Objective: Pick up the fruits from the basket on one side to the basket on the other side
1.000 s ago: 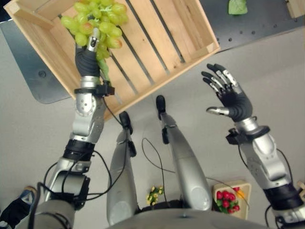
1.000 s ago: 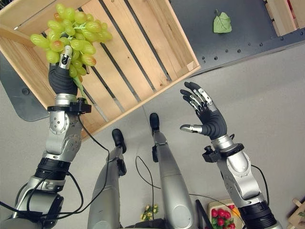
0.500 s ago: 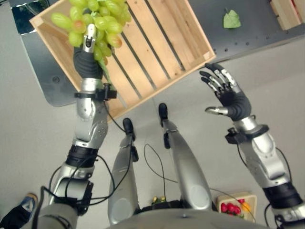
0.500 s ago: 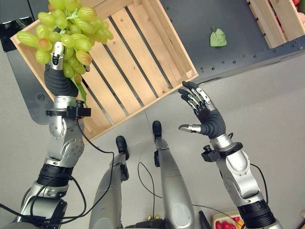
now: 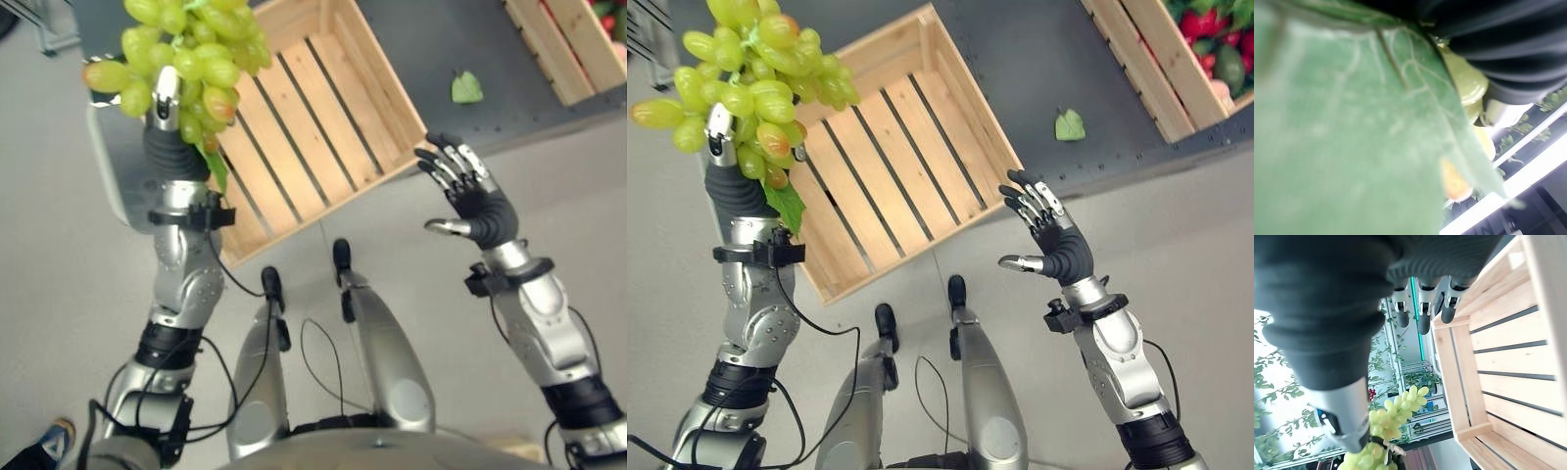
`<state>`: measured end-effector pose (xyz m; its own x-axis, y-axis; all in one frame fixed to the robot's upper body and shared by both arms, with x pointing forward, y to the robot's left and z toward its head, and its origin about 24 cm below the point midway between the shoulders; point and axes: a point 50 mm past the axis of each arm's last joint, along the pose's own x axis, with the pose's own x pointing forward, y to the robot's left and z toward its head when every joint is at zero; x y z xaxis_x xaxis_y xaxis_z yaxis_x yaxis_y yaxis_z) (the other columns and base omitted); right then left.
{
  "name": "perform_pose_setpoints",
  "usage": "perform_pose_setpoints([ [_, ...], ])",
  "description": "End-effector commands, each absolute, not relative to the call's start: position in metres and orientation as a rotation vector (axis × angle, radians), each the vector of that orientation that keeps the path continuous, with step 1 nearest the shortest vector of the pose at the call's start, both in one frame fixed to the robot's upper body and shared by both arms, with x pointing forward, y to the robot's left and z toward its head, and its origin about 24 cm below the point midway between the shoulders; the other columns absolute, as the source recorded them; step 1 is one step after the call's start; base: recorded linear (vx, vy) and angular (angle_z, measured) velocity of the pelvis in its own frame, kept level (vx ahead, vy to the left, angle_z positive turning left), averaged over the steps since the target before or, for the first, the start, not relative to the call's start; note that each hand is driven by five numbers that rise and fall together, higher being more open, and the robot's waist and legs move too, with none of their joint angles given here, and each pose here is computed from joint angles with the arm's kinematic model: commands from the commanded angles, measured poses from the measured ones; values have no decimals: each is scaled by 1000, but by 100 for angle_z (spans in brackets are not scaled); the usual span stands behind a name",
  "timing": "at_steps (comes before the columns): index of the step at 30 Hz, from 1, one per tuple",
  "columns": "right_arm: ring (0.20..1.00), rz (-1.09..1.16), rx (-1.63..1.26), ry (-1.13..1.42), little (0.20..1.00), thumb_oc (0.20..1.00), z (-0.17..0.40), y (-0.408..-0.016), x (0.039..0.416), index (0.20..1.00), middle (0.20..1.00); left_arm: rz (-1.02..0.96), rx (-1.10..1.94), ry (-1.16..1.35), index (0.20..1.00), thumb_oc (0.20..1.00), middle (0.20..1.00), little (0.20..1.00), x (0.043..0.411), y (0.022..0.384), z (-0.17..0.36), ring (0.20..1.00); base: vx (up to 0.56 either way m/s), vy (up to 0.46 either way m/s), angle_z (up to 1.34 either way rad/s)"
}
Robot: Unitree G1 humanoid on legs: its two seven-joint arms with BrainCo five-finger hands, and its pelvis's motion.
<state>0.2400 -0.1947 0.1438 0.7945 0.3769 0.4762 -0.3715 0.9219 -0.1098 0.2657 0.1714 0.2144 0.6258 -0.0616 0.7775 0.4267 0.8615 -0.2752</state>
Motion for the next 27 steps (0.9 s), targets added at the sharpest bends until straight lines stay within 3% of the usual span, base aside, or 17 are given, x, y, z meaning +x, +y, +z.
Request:
perform_pose_setpoints([
  [1,1000,358,0,-565,1000,1000,145,-201,234,1000,1000,-346,-444,-1003,200,200,200,200,244,177,227,200,70,14,5],
  [18,1000,261,-131,-451,1000,1000,141,-241,256,1000,1000,-500,-234,-683,200,200,200,200,231,186,169,200,86,13,6],
  [27,1000,365,46,-373,1000,1000,135,-237,275,1000,1000,-596,-112,-427,200,200,200,200,226,191,128,200,86,14,6],
])
